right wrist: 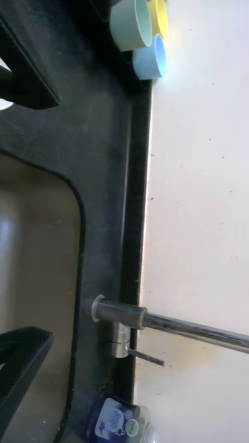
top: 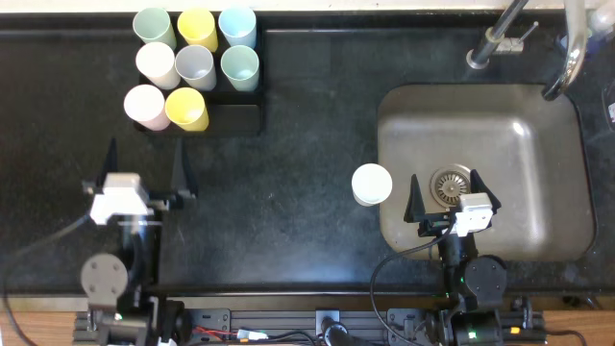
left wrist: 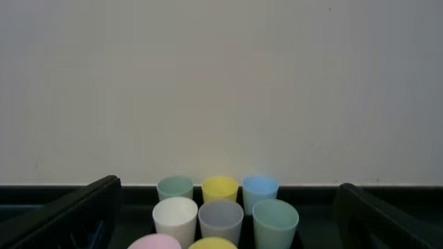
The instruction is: Store Cups
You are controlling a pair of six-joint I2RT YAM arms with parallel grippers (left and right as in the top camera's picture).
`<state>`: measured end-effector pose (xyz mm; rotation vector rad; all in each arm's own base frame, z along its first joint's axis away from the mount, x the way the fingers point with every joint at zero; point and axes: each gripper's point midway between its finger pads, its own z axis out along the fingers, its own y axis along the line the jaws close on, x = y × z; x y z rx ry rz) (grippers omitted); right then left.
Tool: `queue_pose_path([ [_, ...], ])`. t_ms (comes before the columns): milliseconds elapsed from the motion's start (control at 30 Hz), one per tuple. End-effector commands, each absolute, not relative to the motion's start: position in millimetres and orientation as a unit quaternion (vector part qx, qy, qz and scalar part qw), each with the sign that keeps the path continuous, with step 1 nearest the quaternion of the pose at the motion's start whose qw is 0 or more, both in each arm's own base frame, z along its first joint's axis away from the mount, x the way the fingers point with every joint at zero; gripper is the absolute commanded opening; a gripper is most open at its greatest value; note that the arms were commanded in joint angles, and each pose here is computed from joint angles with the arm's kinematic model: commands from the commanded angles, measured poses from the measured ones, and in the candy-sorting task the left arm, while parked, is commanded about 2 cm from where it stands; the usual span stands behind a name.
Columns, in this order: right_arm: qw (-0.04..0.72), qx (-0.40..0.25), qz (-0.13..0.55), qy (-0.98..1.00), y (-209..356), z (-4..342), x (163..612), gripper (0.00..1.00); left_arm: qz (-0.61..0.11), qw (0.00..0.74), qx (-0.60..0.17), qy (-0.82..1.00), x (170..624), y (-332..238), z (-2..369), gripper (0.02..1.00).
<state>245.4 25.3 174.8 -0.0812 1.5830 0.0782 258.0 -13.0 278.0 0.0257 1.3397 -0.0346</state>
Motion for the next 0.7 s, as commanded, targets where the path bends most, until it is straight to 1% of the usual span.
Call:
queue_pose_path([
  [33,0.702,-0.038,0.04,0.71,28,172,245,0.998,-0.015,0.792,0.039,0.609,245,-18,257,1.0],
  [200,0.702,-0.038,0.04,0.71,28,172,245,0.998,-0.022,0.77,0.048,0.636,242,-21,222,1.0],
  [500,0.702,-0.038,0.04,0.71,28,172,245,0.998,-0.033,0.68,0.059,0.73,244,-26,158,1.0],
  [700,0.702,-0.038,0.04,0.71,28,172,245,0.996,-0.033,0.679,0.059,0.731,245,-26,157,1.0],
])
